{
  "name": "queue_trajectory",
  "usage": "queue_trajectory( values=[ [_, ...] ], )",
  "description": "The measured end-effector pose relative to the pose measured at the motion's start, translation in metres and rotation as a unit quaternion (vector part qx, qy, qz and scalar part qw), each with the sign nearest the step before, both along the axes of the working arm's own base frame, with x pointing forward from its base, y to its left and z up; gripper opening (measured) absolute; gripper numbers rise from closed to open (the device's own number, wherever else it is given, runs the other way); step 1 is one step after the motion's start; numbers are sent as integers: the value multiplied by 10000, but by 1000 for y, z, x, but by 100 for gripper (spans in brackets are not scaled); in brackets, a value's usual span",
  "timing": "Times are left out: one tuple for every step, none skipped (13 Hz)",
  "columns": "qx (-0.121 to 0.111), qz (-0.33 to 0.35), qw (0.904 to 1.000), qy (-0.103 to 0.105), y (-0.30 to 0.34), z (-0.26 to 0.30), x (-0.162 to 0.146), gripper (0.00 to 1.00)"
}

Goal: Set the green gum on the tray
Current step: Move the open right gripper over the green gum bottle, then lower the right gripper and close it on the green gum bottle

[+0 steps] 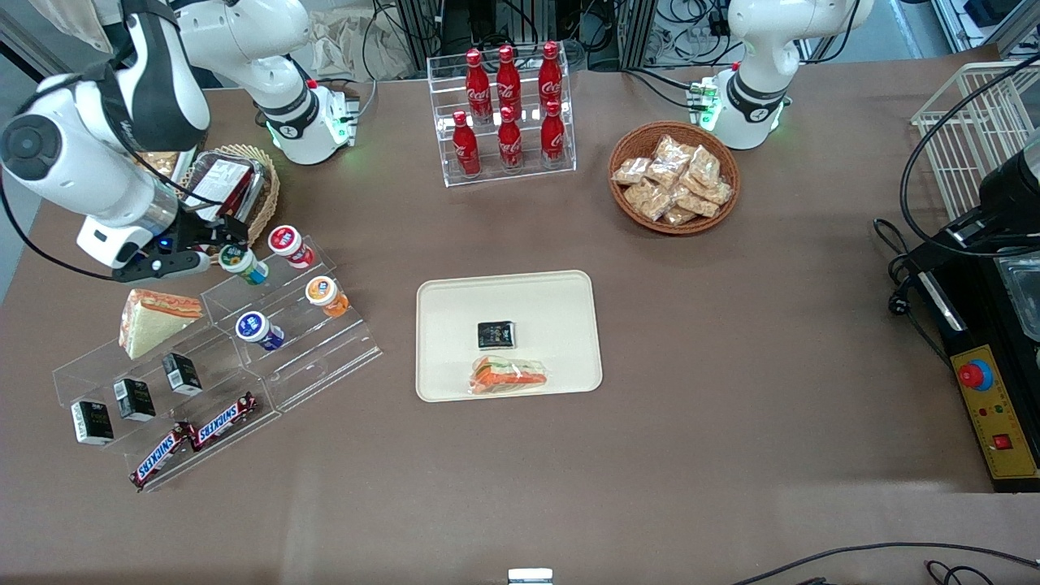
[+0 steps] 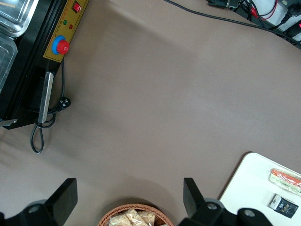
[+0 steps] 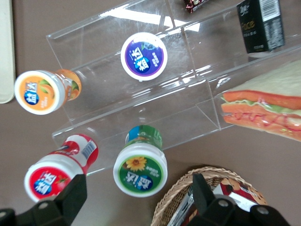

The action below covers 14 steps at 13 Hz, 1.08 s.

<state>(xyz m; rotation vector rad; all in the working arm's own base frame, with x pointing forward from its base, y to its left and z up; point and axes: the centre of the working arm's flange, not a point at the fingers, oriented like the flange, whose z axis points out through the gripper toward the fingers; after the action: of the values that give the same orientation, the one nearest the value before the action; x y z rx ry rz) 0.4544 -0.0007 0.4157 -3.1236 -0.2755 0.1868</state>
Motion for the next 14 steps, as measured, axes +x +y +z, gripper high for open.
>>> queue_trajectory(
  values=[
    [-1,5,10000,41,0,-9,-3,100],
    [-3,9,10000,82,1,-15,-6,100],
    [-6,12,9999,119,1,-19,-8,100],
    [-10,15,9999,145,1,-23,-8,100],
    [-14,16,9999,159,1,-26,-8,100],
    [-16,18,9998,177,1,-30,-9,100],
    [-20,20,9998,205,2,-33,-10,100],
    [-24,22,9998,221,2,-35,-9,100],
    [-28,25,9998,220,2,-37,-9,100],
    [-28,34,9998,197,2,-37,-8,100],
    [-29,40,9998,184,2,-37,-8,93],
    [-29,43,9998,179,3,-37,-7,82],
    [-30,46,9998,174,3,-37,-7,70],
    [-30,54,9998,170,3,-37,-7,59]
  ],
)
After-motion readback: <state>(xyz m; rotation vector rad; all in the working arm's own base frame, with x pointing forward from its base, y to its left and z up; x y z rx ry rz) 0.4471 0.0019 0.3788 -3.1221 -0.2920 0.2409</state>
